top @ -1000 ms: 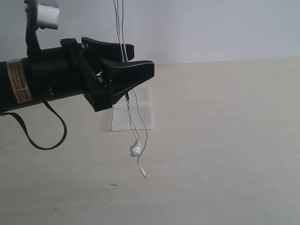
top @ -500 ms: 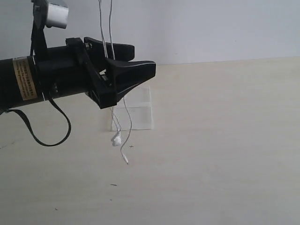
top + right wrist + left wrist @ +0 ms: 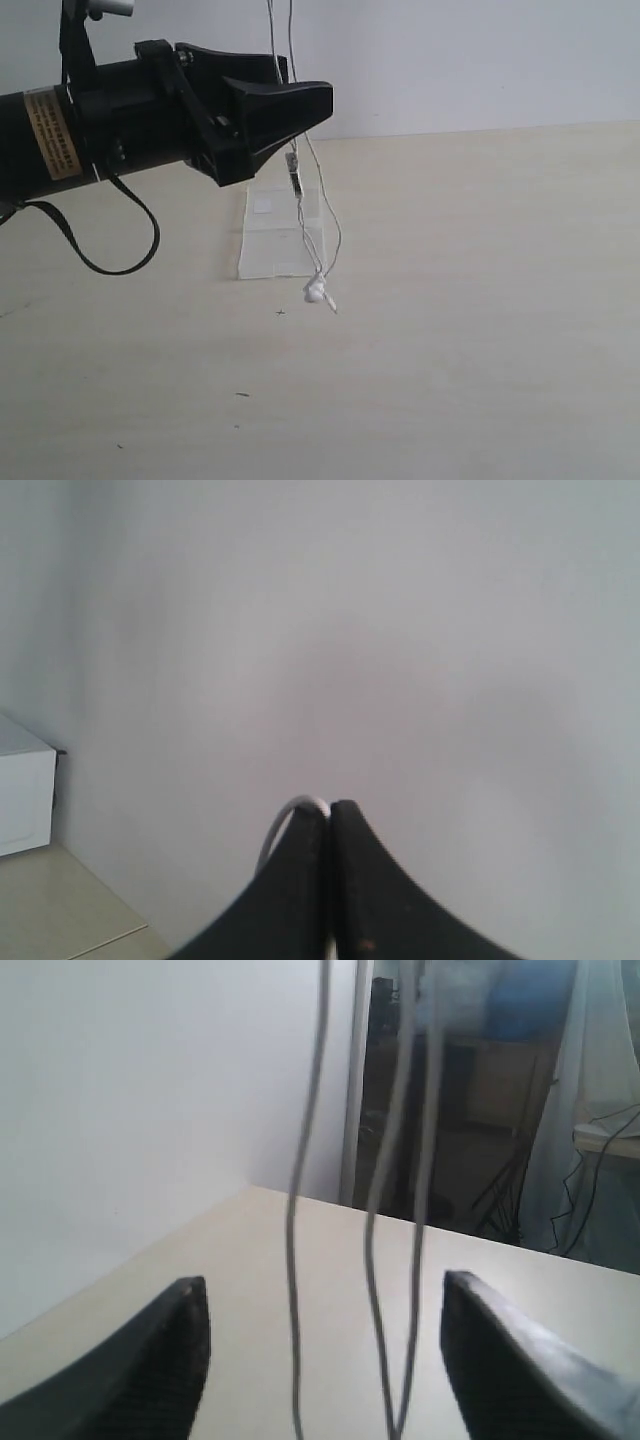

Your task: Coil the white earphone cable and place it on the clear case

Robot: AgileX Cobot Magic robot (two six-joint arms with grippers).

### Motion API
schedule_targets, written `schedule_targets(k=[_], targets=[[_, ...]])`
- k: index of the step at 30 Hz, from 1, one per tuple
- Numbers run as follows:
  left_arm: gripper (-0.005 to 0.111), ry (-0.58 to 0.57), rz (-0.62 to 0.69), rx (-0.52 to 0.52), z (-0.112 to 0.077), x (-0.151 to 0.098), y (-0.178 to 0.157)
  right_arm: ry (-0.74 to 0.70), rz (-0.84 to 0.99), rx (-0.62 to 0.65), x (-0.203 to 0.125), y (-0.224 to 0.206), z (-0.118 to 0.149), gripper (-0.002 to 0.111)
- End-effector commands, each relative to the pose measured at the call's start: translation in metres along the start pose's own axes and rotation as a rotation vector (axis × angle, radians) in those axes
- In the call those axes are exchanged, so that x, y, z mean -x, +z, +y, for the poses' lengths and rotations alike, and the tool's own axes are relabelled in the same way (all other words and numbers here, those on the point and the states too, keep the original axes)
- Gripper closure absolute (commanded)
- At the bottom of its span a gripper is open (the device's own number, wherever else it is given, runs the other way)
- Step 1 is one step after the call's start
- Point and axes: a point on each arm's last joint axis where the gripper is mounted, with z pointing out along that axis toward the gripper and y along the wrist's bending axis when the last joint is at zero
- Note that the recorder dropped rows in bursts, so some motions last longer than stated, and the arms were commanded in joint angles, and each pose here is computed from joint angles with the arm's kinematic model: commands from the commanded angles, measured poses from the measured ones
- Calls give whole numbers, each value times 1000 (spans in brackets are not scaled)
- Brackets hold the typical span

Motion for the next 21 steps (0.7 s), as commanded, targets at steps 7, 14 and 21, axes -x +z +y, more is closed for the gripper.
schedule_targets(k=[7,14,21], targets=[[65,31,-3,-46,-6,3,2,2,-31,-4,7,-5,-1,108],[69,51,12,-55,-7,3,1,2,-37,-5,10,-10,-1,108],[69,51,13,-53,-7,3,1,2,-36,-5,10,-10,-1,108]])
